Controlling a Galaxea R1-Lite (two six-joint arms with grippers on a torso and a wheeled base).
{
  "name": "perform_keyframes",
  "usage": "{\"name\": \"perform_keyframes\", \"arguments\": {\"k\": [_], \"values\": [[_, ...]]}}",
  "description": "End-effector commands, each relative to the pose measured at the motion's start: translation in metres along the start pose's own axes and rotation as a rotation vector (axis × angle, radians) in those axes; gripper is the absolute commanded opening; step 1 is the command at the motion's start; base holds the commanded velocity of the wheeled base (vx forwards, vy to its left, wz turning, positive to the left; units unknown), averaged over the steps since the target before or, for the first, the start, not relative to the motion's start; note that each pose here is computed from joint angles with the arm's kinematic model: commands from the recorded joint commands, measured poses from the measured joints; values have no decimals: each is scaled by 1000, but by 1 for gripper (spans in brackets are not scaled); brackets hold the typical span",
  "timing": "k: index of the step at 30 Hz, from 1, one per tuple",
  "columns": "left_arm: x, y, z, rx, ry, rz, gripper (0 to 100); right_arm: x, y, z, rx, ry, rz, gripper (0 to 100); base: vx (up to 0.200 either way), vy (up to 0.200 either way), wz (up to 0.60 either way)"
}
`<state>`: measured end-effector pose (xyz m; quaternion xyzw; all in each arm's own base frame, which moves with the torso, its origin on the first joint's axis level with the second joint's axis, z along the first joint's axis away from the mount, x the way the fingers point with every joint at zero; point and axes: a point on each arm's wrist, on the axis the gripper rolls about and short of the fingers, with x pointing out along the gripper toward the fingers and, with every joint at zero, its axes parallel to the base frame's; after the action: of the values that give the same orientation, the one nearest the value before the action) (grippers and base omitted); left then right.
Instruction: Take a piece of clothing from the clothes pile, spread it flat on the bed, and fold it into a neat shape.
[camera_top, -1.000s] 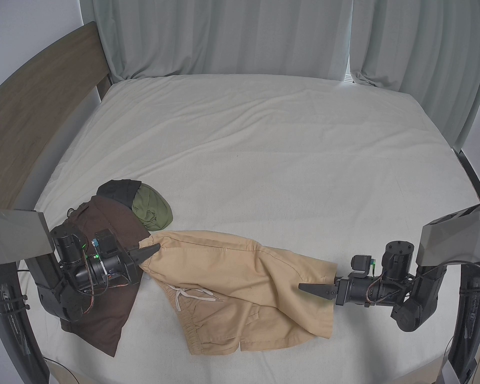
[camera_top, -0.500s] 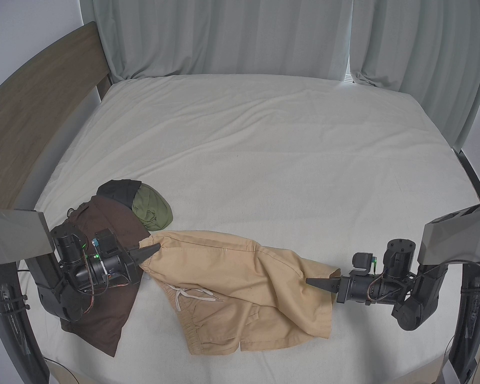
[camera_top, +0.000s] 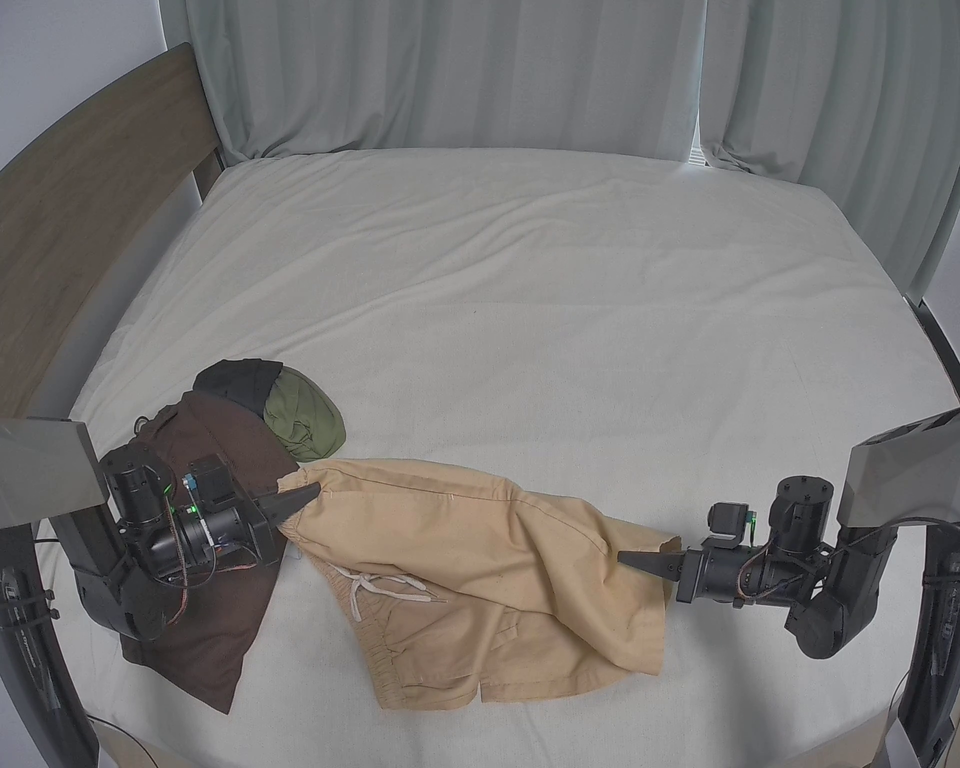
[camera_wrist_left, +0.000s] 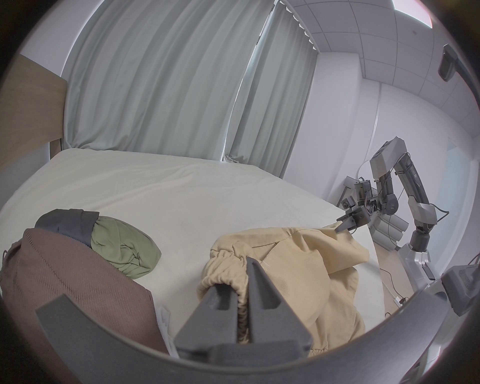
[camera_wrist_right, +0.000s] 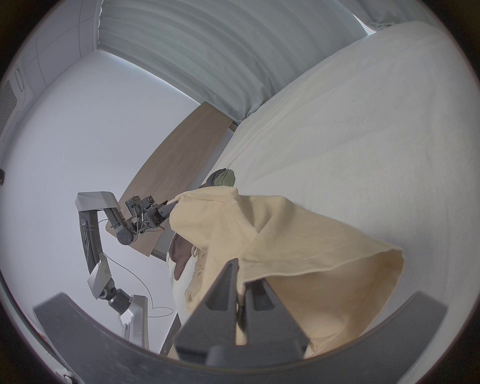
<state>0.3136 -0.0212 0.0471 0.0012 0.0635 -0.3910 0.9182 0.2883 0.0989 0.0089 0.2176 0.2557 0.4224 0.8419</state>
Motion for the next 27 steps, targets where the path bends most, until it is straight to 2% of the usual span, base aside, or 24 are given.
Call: {"name": "perform_keyframes", "arguments": {"k": [1, 13, 19, 27], "values": [[1, 2, 5, 13, -16, 3, 0, -2, 0, 6, -14, -20, 0, 0, 0, 0, 0], [7, 9, 21, 56, -72, -7, 0, -14, 20, 26, -73, -85, 24, 0, 0, 0, 0], [8, 13, 36, 80, -118, -3, 0, -25, 34, 36, -107, -121, 40, 0, 0, 0, 0], [6, 16, 41, 94, -132, 7, 0, -34, 46, 44, -137, -154, 55, 0, 0, 0, 0]]}}
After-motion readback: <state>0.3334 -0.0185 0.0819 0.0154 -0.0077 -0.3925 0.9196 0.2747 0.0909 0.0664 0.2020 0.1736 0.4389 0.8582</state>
